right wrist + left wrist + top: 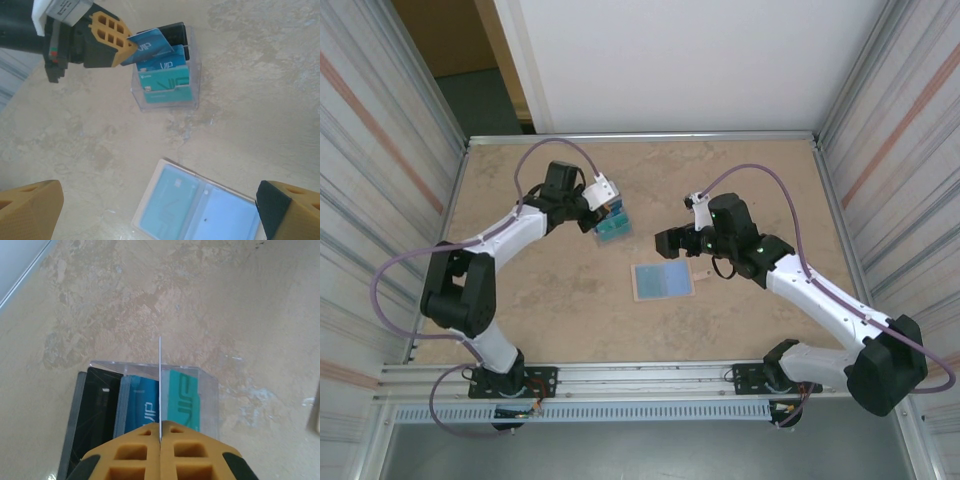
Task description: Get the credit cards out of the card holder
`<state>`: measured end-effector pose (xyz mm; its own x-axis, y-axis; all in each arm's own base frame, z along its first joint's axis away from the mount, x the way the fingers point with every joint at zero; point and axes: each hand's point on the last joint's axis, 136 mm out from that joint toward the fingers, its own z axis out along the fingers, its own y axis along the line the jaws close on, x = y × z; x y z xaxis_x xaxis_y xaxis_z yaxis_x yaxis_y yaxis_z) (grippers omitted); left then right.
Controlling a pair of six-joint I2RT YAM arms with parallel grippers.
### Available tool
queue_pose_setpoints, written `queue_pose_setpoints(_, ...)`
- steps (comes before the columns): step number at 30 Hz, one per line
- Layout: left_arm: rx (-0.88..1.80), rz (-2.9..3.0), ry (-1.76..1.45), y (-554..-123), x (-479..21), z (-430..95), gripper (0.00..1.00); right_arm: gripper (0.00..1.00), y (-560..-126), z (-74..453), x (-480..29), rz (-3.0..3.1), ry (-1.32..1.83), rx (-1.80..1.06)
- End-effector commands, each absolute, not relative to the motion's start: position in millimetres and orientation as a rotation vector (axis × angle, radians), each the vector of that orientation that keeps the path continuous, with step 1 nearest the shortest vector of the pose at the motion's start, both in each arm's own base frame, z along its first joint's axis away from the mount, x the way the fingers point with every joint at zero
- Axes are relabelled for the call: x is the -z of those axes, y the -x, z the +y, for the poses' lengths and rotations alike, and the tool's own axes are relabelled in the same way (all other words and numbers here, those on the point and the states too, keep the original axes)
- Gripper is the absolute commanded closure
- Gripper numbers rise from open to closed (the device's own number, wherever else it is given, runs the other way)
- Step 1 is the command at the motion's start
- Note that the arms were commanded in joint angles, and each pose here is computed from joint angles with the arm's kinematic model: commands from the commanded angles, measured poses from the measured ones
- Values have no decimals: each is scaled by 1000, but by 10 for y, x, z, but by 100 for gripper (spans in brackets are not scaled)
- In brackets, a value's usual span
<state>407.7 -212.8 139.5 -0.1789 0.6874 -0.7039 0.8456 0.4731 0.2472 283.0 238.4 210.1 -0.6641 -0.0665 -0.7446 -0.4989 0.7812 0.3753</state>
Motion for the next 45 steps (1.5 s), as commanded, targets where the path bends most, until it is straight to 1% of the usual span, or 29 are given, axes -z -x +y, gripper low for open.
queue_pose_setpoints(1,257,1865,-1297,-4226,-1485,-2172,100,1,-2906,2355,-2180,2215,364,-724)
queue_pose_setpoints(14,209,1949,-1340,-4278,-1148,-2063,100,1,-2908,2368,-2138,2234,359,-733)
queue_pose_setpoints(30,181,2001,-1388,-4285,-970,-1995,100,1,-2909,2403,-2084,2254,360,-748)
queue_pose_setpoints(36,176,2010,-1375,-4292,-989,-1980,88,1,-2917,2430,-2071,2260,364,-759)
queue_pose_setpoints(45,171,2001,-1362,-4294,-1115,-1984,86,1,-2924,2432,-2061,2264,363,-752)
